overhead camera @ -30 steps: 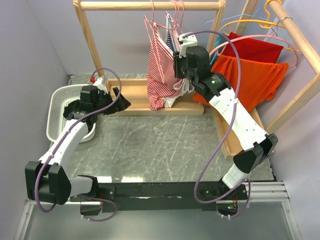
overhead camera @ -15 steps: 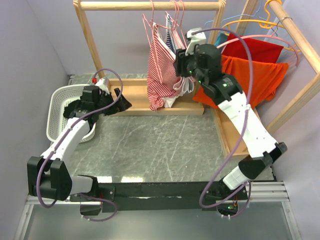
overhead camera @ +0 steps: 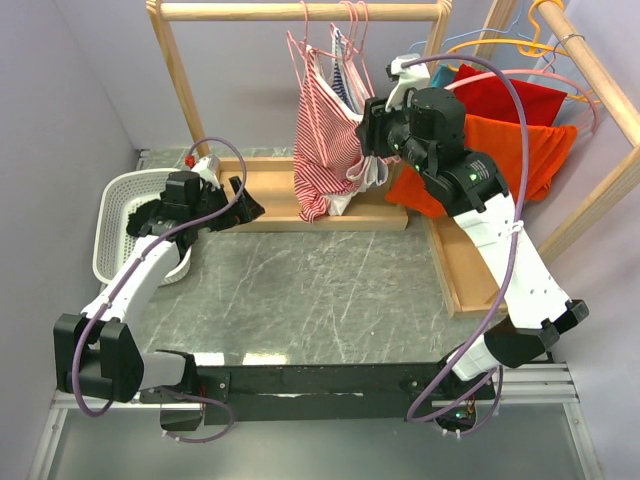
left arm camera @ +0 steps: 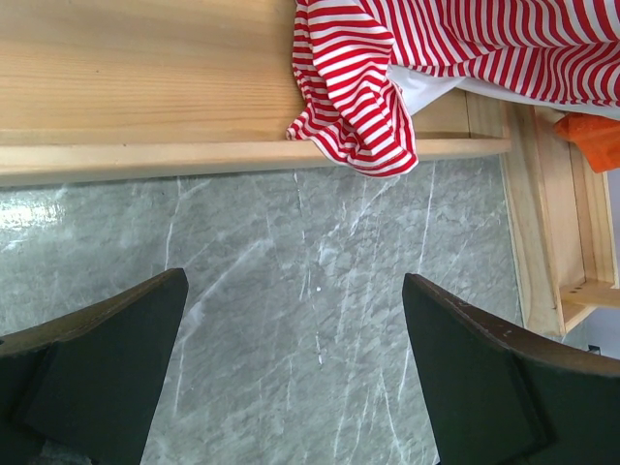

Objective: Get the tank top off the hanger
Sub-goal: Pick up the hanger from the clothesline.

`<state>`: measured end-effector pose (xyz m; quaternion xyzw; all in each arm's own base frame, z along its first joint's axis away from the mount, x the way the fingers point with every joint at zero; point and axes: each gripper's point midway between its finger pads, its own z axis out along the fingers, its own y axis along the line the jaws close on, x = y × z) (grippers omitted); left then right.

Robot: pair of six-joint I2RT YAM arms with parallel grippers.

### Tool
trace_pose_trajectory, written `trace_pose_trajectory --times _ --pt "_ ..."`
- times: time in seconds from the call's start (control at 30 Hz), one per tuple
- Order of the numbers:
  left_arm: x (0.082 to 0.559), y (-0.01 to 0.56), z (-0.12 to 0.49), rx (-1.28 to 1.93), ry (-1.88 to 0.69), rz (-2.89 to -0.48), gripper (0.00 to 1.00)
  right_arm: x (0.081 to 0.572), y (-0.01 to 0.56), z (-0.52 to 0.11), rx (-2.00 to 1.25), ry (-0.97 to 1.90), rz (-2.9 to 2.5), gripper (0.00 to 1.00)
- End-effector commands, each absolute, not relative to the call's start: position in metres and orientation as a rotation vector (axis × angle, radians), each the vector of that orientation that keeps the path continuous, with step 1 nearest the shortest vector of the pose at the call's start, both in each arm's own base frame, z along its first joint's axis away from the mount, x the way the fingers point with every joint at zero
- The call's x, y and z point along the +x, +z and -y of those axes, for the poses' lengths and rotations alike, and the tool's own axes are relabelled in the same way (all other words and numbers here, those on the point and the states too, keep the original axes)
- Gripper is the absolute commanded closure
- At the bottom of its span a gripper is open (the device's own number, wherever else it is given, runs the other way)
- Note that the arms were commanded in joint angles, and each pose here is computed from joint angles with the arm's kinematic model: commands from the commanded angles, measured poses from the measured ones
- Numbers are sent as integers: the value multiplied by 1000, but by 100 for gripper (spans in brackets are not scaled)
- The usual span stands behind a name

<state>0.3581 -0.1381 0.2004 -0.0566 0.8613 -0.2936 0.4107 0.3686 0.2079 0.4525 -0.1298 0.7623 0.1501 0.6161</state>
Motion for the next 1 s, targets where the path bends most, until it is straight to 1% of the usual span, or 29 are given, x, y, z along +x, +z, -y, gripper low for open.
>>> trace_pose_trajectory --times 0.0,0.37,0.97 --pt "357 213 142 -115 -758 -2126 0 361 464 -199 -291 349 -1747 46" --pt "358 213 141 -111 -750 -2133 1 381 443 -199 -262 274 -1813 44" --pt "360 213 142 -111 -754 -2134 1 406 432 -194 -243 152 -1810 44"
